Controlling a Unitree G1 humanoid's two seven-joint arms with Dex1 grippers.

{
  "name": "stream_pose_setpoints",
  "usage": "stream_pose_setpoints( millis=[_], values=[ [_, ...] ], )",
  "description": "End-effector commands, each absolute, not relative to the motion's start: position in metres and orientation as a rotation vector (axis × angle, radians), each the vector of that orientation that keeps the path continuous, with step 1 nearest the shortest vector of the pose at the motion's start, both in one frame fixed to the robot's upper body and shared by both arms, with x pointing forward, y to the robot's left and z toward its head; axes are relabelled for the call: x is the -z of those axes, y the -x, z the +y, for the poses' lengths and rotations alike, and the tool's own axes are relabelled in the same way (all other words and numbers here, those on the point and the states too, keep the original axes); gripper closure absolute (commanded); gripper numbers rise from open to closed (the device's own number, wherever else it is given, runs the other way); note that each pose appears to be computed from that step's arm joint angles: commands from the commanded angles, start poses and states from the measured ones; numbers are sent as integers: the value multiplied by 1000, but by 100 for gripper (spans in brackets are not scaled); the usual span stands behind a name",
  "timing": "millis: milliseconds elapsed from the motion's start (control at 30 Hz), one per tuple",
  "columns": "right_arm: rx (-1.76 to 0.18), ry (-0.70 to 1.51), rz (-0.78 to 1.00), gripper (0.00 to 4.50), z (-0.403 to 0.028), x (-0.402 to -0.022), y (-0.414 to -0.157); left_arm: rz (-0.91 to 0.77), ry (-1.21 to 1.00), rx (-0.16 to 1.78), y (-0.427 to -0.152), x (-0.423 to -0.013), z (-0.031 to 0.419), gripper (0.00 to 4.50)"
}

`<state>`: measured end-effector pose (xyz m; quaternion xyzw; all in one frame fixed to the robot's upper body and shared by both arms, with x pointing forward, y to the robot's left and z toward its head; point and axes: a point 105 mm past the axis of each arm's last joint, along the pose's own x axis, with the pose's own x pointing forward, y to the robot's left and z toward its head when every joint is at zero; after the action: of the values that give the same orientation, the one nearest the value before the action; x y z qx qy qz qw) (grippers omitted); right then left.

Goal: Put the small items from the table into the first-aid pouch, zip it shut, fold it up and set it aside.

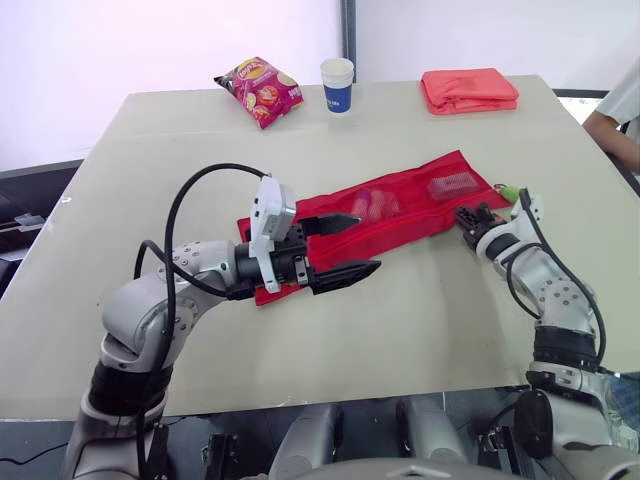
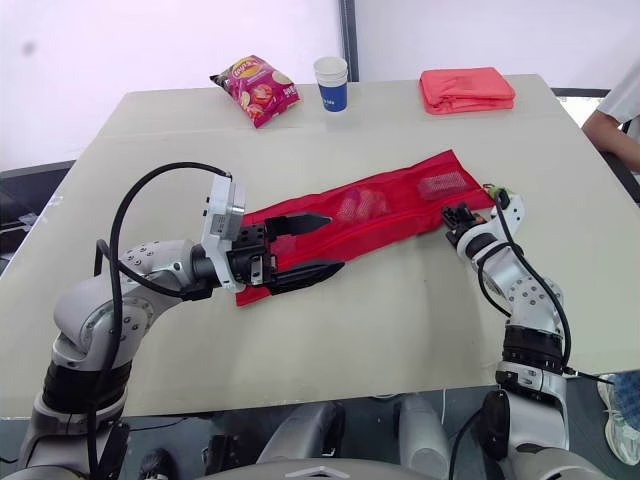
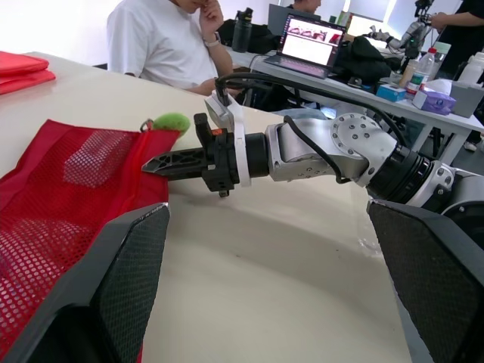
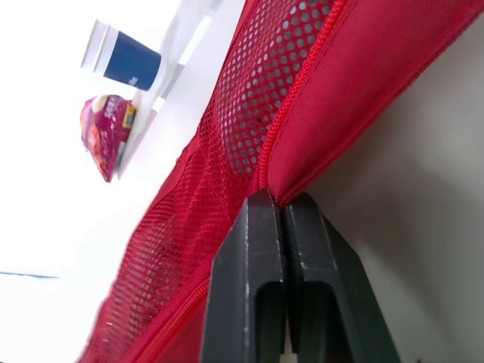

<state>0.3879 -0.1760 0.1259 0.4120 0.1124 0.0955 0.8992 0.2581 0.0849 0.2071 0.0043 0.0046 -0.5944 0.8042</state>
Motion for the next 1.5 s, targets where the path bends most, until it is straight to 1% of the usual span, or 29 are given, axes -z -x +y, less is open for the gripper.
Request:
stream_pose_setpoints(
  millis=[33,167,300,433,600,700,767,833,867,900,933,1000,1033,1100,1167,1200,1233,1267,1367,1433,1500],
  values=[
    [-236,-624,106,446,-182,-148,-383,-44,-39,1275,-253,-218,84,0],
    [-309,-267,-12,446,-181,-166,-366,-38,-41,1262,-254,-217,86,0],
    [-529,175,-150,446,-150,-187,-332,-26,-41,1250,-255,-214,90,0],
    [-708,410,-199,446,-122,-184,-303,-13,-44,1241,-254,-212,95,0],
    [-870,631,-185,446,-100,-161,-278,-14,-7,1233,-247,-221,108,0],
    [-1002,800,-164,446,-88,-142,-265,19,-7,1209,-238,-226,131,0],
    [-1033,818,-162,446,-84,-140,-263,34,-8,1196,-236,-228,138,0],
    [-1092,837,-124,446,-77,-130,-263,77,-24,1147,-235,-227,154,0],
    [-1114,824,-90,446,-72,-125,-265,58,-32,1108,-236,-228,163,0],
    [-1140,812,-57,446,-69,-119,-266,11,-27,1102,-235,-230,168,0],
    [-1155,775,-28,446,-66,-117,-267,1,-24,1120,-231,-228,172,0],
    [-1189,711,4,389,-62,-118,-267,39,21,1150,-225,-224,181,0],
    [-1197,674,14,369,-61,-122,-267,46,28,1136,-225,-223,187,0],
    [-1208,596,33,269,-62,-132,-267,52,17,1113,-224,-220,195,0],
    [-1255,527,76,183,-66,-140,-259,51,11,1100,-221,-217,200,0],
    [-1286,460,106,137,-69,-148,-252,54,13,1087,-220,-215,203,0],
    [-1312,390,131,108,-72,-156,-246,59,11,1075,-219,-212,206,0],
    [-1347,314,153,55,-75,-165,-239,61,12,1058,-218,-209,209,0],
    [-1407,161,192,55,-82,-186,-224,65,22,1022,-217,-202,215,0],
    [-1365,71,144,55,-86,-204,-232,73,37,991,-216,-195,219,0],
    [-1319,51,108,55,-86,-214,-243,86,51,958,-215,-187,224,0]
  ],
)
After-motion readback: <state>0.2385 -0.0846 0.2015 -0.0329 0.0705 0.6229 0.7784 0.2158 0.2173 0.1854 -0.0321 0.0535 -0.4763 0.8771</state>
